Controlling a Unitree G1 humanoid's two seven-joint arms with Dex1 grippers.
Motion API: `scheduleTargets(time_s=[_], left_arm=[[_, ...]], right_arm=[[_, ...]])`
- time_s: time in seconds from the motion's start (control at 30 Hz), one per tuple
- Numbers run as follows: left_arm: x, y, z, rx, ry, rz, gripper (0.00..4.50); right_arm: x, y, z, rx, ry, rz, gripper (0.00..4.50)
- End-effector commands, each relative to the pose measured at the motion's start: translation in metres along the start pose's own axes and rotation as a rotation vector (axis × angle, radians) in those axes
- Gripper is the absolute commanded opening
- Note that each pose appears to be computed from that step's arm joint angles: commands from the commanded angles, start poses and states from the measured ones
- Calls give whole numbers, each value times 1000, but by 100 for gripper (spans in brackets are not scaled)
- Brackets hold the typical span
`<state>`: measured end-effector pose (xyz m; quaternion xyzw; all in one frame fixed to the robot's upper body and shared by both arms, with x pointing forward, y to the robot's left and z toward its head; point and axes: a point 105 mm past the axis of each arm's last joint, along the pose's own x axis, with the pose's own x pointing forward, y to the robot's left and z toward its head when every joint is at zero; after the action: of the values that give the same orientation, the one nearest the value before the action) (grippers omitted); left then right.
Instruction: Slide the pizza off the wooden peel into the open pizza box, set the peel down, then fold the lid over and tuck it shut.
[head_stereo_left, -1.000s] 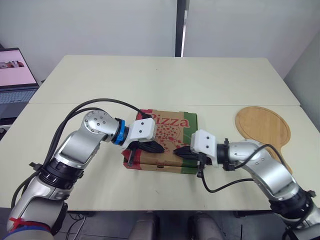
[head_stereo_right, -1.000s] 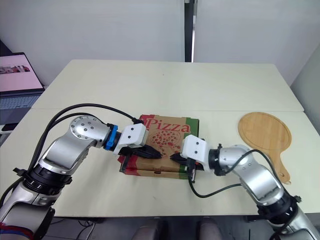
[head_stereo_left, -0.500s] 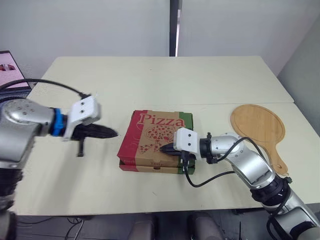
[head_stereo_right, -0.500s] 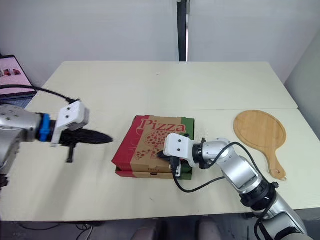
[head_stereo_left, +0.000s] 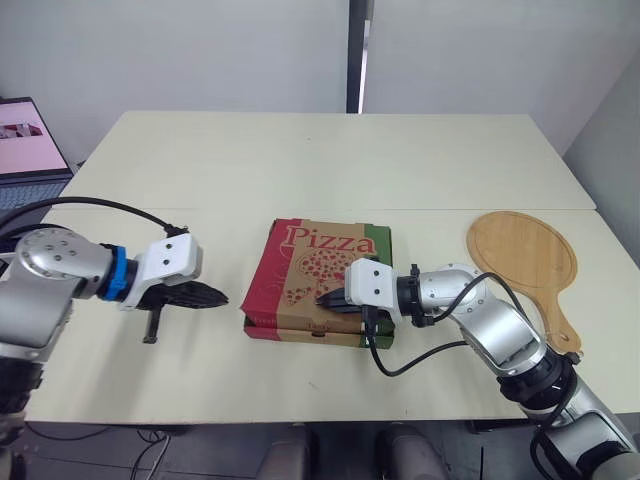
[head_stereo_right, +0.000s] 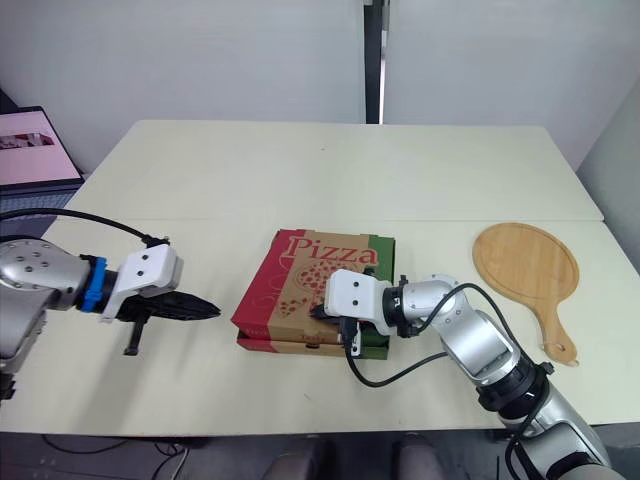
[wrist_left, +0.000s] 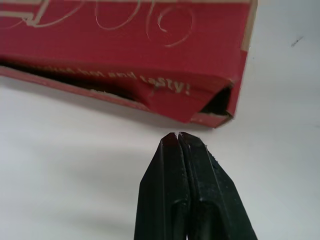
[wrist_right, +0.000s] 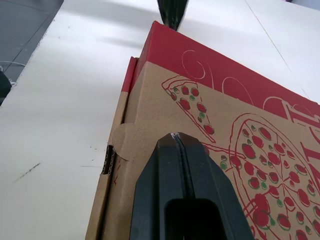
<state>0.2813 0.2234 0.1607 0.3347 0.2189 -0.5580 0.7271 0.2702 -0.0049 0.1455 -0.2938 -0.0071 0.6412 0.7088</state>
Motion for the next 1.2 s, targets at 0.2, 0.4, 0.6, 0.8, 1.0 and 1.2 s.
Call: scheduleTargets(time_s=[0.2,0.4,0.6,0.8,1.0,1.2], left_arm=[[17,0,9,59,-11,-42,0],[23,-2,17,63,-53,-48,0],[26,0,28,21,-127,-21,0],[30,-1,36,-1,-171,2,0],[33,-1,42,-24,-212,15,0],[32,-9,19,7,-105,-7,0]], right_arm=[[0,-1,10,-36,-26,6,1],[0,-2,12,-35,-35,-4,1],[-1,-5,14,-35,-43,-20,1],[0,-5,14,-27,-46,-25,1],[0,-5,13,-23,-44,-24,1],[0,-4,11,-24,-36,-24,1]])
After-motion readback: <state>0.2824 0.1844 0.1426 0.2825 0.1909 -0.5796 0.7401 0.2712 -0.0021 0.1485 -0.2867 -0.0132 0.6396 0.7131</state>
